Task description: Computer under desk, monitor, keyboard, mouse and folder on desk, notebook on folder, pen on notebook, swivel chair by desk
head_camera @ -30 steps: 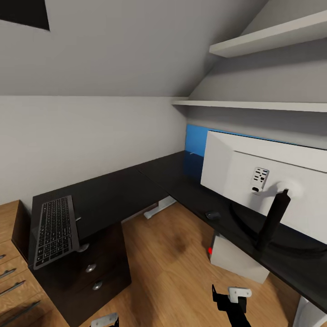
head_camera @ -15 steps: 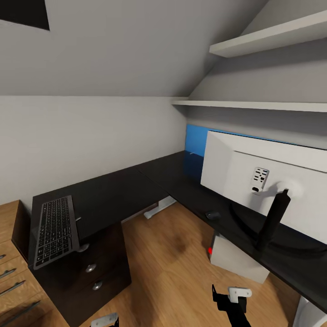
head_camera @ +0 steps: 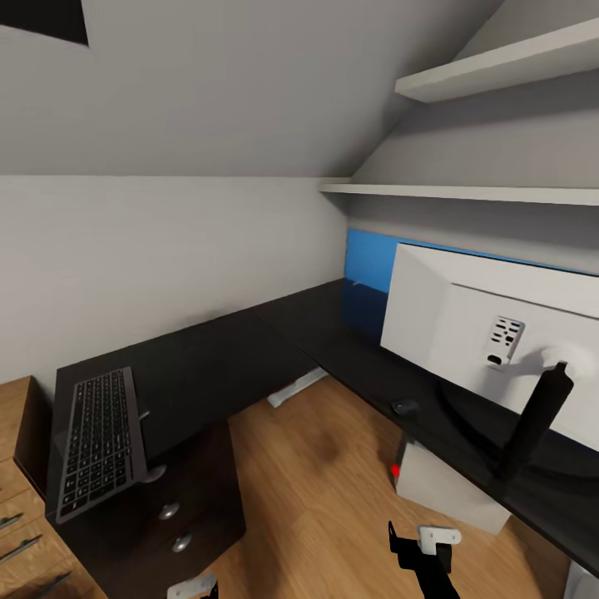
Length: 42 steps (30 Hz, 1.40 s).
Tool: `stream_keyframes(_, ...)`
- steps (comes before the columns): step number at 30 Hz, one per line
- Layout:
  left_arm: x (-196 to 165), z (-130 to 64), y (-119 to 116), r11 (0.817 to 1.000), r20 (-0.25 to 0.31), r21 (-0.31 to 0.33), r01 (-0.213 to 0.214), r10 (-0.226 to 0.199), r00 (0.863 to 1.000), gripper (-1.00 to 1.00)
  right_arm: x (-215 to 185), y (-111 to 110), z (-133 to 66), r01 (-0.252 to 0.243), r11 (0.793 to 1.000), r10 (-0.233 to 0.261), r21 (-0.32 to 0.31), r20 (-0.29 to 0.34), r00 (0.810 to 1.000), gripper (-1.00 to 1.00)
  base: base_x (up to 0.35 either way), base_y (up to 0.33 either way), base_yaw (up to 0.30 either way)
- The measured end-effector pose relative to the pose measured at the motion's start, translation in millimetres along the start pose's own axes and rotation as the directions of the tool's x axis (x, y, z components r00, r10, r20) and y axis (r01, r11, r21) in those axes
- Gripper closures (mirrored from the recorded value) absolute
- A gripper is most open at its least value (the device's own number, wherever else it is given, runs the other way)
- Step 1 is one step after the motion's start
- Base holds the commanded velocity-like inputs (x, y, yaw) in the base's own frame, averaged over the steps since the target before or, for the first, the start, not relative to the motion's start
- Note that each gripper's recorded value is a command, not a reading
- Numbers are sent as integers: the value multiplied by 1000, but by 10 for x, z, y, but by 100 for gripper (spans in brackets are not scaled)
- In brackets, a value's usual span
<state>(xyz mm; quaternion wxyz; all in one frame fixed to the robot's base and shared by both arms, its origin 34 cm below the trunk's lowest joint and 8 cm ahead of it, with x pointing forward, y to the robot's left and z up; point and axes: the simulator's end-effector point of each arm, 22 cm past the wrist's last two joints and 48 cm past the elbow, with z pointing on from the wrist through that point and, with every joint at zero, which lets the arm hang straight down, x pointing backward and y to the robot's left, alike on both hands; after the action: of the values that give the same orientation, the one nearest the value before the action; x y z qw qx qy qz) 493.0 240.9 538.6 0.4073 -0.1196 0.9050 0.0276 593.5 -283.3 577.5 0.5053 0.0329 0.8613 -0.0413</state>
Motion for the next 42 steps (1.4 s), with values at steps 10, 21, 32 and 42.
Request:
stream_keyframes(10,12,-3,-27,1000,-4,5,0,0,1000,-100,-3,1,2,0,1000,0,0,1,1000,-100,11,7,0)
stream_keyframes(21,119,-16,-3,1000,-28,0,-4,4,1000,-100,-3,-9,3,2,1000,-2,0,1,1000,-100,1,0,0)
stream_keyframes(32,427,-184,103,999,-114,-21,-25,22,993,-100,-126,-5,-59,1,1000,-1,-1,1,1000,-100,0,0,0)
stream_keyframes(42,575,-382,250,999,-145,-44,-22,15,989,-100,-274,-24,-137,0,1000,0,2,0,1000,-100,0,0,0)
